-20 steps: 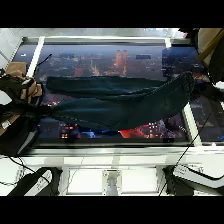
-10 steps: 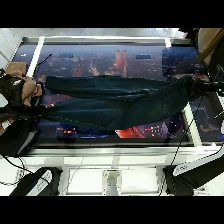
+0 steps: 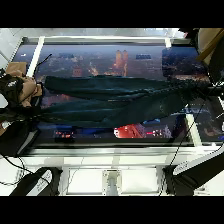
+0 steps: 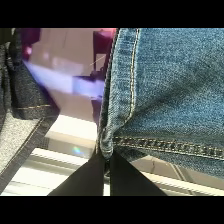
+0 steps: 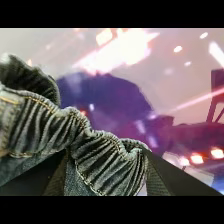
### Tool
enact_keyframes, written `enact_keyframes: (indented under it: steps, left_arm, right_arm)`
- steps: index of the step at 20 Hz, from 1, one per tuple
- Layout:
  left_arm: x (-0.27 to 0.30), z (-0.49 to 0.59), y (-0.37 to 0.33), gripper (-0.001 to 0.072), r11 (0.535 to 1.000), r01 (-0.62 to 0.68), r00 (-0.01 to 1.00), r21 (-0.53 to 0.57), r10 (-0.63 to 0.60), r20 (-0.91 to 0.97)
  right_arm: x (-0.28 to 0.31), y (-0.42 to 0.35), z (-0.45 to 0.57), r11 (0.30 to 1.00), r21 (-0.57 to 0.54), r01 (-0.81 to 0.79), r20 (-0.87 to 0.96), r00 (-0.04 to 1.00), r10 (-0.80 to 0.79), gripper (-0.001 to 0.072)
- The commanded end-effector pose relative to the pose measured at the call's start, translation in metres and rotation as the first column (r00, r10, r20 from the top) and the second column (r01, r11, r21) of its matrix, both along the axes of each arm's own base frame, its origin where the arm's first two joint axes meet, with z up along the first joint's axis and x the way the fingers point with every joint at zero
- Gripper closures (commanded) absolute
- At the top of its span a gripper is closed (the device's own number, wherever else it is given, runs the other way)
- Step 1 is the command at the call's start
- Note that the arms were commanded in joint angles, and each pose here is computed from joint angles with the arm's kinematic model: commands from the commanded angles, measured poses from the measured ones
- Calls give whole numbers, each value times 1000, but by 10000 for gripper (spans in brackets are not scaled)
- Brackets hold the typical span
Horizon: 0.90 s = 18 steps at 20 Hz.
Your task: Fold the clothes and pants, and hang the long-sleeved shirts on hangers.
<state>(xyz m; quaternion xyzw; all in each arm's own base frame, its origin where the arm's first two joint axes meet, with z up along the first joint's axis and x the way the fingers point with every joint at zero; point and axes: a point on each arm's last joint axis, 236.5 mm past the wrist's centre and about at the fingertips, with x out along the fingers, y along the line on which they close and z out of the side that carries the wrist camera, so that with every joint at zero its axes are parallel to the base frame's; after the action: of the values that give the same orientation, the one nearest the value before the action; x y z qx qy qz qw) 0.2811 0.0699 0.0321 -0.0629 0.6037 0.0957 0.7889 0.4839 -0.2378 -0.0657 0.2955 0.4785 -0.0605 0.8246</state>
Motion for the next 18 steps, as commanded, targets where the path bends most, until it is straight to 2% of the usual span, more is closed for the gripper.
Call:
enact_keyframes:
  steps: [1,3,6,8,13,18]
  left_arm:
    - [-1,0,3,694,1000,-8,1000,9,8,-1]
    - [1,1,3,694,1000,-8,1000,10,8,6]
    - [3,5,9,694,999,-15,1000,30,15,16]
    - [9,20,20,694,997,-66,996,40,63,58]
    - [17,73,43,695,989,-138,980,57,129,150]
    - [-23,94,64,697,990,-72,997,124,70,19]
  right_arm:
    - [1,15,-11,999,26,-41,-20,999,42,301]
    - [3,20,-9,998,30,-49,-18,999,50,675]
    - [-16,31,3,992,77,-96,-58,993,100,670]
    - [-35,30,38,990,75,-121,-61,990,125,670]
    - [-92,13,158,991,-75,-110,4,994,110,670]
    - [-128,9,256,967,-255,-9,153,987,50,670]
